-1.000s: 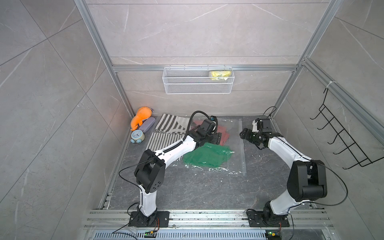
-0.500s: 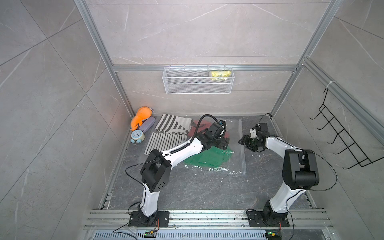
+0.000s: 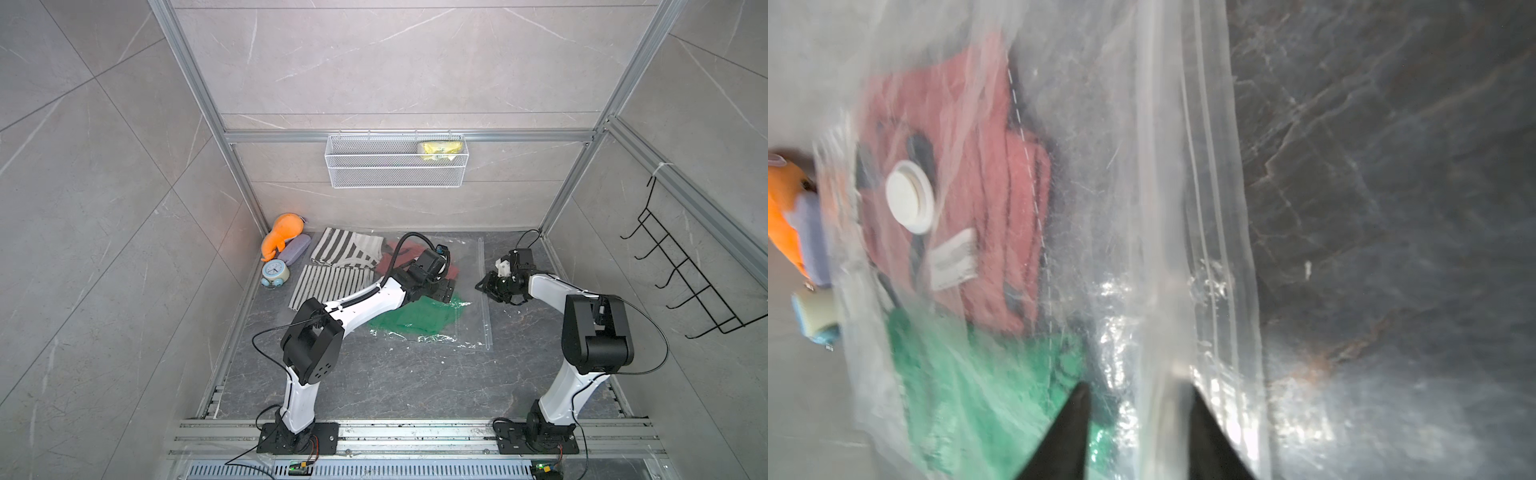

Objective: Take the tank top out of the vacuum bag
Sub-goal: Open the vacuum bag at the center of the board.

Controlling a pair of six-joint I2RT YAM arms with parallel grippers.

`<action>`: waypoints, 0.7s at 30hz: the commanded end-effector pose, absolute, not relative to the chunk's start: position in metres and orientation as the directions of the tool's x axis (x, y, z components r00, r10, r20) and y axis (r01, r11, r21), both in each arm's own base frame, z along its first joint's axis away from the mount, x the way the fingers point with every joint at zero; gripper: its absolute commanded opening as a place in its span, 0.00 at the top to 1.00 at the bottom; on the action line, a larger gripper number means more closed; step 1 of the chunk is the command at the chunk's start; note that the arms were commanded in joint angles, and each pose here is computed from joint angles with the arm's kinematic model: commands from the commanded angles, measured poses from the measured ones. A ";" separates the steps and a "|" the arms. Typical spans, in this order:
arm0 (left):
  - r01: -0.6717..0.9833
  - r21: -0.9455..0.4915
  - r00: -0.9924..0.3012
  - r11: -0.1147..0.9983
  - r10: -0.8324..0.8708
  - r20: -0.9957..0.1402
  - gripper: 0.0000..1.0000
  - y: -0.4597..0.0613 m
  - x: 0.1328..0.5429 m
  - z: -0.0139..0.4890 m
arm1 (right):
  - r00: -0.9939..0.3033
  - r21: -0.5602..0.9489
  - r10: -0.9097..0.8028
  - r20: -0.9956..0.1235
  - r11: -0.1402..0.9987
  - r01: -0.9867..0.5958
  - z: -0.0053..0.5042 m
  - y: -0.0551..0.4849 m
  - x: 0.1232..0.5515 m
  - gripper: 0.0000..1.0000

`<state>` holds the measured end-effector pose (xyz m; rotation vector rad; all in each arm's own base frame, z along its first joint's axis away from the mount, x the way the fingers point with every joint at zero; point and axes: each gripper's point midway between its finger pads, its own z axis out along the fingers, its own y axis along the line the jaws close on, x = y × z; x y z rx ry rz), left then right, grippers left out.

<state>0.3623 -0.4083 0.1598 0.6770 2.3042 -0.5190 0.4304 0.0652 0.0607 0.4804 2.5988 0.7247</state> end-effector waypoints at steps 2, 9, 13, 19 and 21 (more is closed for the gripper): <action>0.603 -0.164 -0.606 0.781 0.315 -0.730 0.16 -0.402 0.360 0.187 | -0.866 0.593 0.438 -0.242 0.773 0.225 0.057 0.073 0.428 0.95; 0.670 -0.237 -0.593 0.704 0.315 -0.741 0.12 -0.423 0.340 0.204 | -0.860 0.690 0.462 -0.218 0.696 0.199 0.091 0.089 0.427 1.00; 0.715 -0.267 -0.579 0.646 0.333 -0.744 0.06 -0.445 0.318 0.209 | -0.855 0.737 0.478 -0.202 0.649 0.189 0.108 0.100 0.424 1.00; 0.735 -0.329 -0.601 0.592 0.345 -0.721 0.04 -0.473 0.295 0.203 | -0.823 0.773 0.537 -0.185 0.596 0.216 0.131 0.103 0.421 1.00; 0.736 -0.340 -0.606 0.586 0.345 -0.716 0.01 -0.481 0.291 0.200 | -0.812 0.785 0.555 -0.179 0.579 0.223 0.138 0.107 0.421 1.00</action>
